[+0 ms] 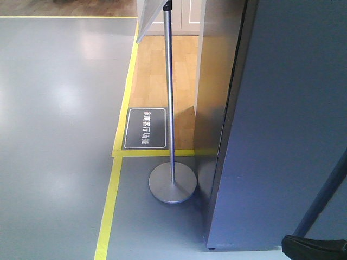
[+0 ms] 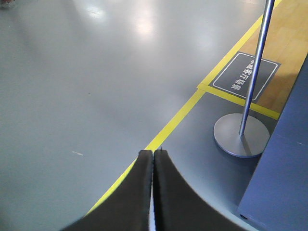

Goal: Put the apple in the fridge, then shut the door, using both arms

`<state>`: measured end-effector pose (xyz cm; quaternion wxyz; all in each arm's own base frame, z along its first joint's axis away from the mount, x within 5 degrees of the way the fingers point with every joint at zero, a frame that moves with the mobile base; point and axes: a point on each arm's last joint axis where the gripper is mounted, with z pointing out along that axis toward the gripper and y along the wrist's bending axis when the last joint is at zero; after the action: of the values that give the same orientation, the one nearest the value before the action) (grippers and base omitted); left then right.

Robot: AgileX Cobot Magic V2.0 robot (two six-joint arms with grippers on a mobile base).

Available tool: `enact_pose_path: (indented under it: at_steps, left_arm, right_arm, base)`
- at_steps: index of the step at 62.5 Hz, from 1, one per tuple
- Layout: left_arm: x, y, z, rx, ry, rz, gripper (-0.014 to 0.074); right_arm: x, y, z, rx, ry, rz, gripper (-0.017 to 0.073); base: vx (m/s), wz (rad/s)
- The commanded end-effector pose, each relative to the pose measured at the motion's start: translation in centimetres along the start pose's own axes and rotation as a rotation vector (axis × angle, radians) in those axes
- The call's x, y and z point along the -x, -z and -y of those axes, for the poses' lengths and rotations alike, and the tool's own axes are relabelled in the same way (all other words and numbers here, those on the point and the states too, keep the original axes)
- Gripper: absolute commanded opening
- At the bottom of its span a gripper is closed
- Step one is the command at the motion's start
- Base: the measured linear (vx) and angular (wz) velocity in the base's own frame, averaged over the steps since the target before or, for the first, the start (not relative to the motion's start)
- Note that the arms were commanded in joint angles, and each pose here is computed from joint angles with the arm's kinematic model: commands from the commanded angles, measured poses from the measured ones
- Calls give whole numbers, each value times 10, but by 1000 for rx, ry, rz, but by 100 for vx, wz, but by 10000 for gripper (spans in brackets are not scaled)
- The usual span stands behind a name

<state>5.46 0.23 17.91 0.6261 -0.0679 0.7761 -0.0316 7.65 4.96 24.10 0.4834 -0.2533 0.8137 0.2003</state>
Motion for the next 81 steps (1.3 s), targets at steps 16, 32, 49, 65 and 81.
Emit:
enact_pose_path:
  at_steps: [16,32,49,65,81]
  left_arm:
    - [-2,-1,0,-10,10,58,-8]
    - [-2,-1,0,-10,10,58,-8]
    - [-2,-1,0,-10,10,58,-8]
    - [-2,-1,0,-10,10,58,-8]
    - [-1,-1,0,-11,10,60,-8]
  right_arm:
    - [2,1,-2,-28,19,97,-6]
    - [-20,7,-1,-159,13,256,-6]
    - [-41,18,16,-396,-139,384,-6]
    - [-55,15,26,-480,-193,529,-6]
    - [-55,21,32,-595,-264,595,-6]
  base:
    - [0,0]
    - [0,0]
    - [0,0]
    - [0,0]
    - [0,0]
